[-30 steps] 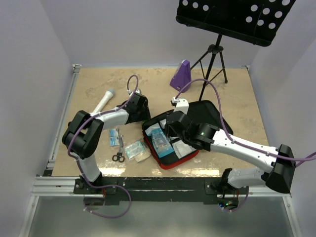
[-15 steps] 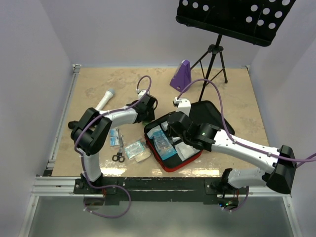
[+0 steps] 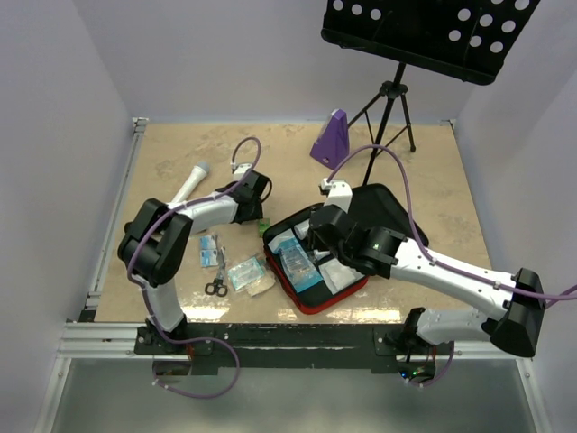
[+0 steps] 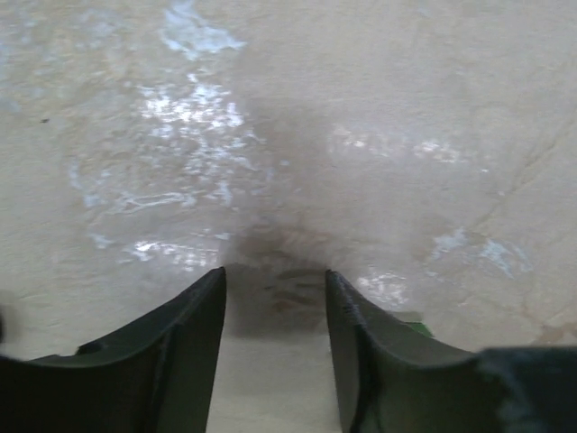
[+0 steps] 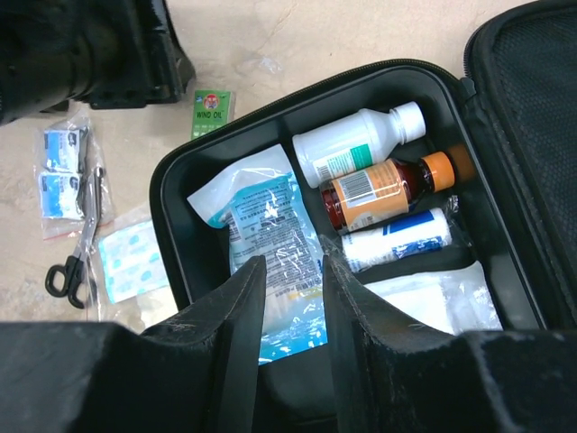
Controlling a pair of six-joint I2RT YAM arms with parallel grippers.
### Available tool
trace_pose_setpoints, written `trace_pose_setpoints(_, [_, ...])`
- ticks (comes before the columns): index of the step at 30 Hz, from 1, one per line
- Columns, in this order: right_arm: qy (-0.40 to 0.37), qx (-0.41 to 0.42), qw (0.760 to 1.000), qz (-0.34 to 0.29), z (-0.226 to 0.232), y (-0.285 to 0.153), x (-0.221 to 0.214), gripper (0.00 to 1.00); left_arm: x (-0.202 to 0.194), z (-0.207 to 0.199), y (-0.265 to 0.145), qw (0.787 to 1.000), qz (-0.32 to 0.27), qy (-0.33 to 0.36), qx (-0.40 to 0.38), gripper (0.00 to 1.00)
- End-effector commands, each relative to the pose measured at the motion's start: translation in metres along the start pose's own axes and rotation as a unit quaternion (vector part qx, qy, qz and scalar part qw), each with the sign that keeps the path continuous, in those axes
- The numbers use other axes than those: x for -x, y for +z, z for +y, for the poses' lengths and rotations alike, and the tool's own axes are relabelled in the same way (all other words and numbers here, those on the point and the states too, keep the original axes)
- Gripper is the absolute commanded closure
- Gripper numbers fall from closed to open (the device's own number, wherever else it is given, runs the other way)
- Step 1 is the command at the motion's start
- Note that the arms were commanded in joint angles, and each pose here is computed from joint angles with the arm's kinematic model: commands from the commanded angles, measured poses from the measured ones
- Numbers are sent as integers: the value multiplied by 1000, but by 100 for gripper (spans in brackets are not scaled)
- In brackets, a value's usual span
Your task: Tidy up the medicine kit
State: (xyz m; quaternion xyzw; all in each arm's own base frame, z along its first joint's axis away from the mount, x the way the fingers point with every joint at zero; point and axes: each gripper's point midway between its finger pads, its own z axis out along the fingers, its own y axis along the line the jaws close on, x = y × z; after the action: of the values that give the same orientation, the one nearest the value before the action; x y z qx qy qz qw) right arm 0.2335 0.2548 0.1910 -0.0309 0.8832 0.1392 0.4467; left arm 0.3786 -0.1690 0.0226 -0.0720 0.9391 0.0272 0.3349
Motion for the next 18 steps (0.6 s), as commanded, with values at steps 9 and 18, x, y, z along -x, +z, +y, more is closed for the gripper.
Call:
trace_pose_setpoints(9, [25,14,999,-20,2,-2,5,64,11,-29,-54,995,-23,-41,-90,36])
trace_pose_setpoints(18, [33,17,999,-20,-2,-9,5,64,-28,-44,-29,996,31,-8,-83,32])
